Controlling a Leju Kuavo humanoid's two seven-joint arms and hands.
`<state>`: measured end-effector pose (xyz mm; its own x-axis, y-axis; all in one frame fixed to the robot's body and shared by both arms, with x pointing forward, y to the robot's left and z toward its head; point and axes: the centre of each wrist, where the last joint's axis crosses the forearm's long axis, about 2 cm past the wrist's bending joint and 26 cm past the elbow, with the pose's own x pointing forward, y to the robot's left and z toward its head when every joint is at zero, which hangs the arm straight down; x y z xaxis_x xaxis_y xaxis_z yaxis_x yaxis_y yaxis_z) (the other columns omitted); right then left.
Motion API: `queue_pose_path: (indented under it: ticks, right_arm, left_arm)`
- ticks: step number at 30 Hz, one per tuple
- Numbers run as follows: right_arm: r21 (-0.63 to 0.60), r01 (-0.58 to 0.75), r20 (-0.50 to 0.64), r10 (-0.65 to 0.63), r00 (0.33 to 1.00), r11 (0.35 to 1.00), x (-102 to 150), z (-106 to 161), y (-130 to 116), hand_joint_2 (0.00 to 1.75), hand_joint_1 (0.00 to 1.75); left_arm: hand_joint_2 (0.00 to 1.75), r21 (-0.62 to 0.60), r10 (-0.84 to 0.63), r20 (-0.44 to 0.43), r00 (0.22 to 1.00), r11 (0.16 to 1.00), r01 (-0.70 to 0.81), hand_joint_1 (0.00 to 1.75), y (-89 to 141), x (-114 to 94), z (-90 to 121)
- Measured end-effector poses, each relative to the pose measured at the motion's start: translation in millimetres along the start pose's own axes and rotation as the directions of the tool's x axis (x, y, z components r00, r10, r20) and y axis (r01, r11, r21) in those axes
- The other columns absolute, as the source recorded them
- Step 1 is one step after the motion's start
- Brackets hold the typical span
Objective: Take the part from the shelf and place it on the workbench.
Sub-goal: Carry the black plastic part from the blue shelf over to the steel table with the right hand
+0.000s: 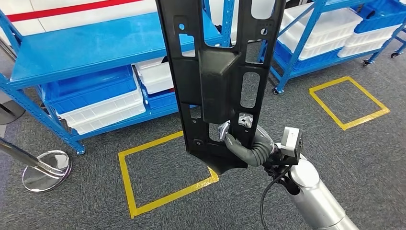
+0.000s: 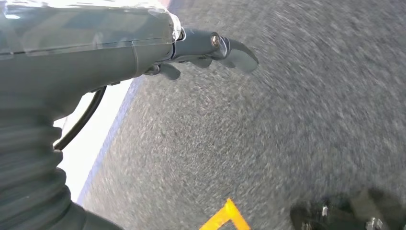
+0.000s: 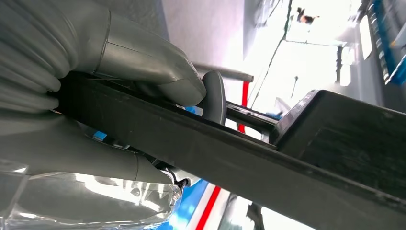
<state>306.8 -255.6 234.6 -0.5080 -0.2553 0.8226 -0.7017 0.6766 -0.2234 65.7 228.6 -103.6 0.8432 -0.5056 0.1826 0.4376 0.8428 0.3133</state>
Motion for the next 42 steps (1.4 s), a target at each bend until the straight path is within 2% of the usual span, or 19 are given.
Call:
queue_pose_path:
  ticks: [4,11,21,33,42]
  right_arm:
    - [-0.008,-0.017,-0.013,0.017,1.0,1.0,-1,11,7,1.75,1.75]
    - [-0.029,-0.018,0.032,0.019,0.999,0.999,-2,28,16,1.75,1.75]
    - [-0.004,-0.029,0.09,0.03,0.996,1.0,4,34,10,1.75,1.75]
    - [0.021,-0.009,0.097,0.007,0.995,1.0,0,41,17,1.75,1.75]
    - [-0.025,0.058,0.106,-0.055,0.993,0.998,-13,68,35,1.75,1.75]
  left_arm:
    - [1.75,-0.008,-0.022,0.002,1.0,1.0,0.022,0.0,-3,1,1]
    - [1.75,0.01,-0.038,0.021,0.999,0.999,0.037,0.0,-4,-1,1]
    - [1.75,0.081,-0.036,0.071,0.997,0.996,0.031,0.0,18,16,-5]
    - [1.75,0.109,-0.07,0.028,0.997,0.992,0.067,0.0,26,-15,-8]
    - [1.75,0.049,-0.134,-0.042,0.99,0.989,0.136,0.0,26,-31,-8]
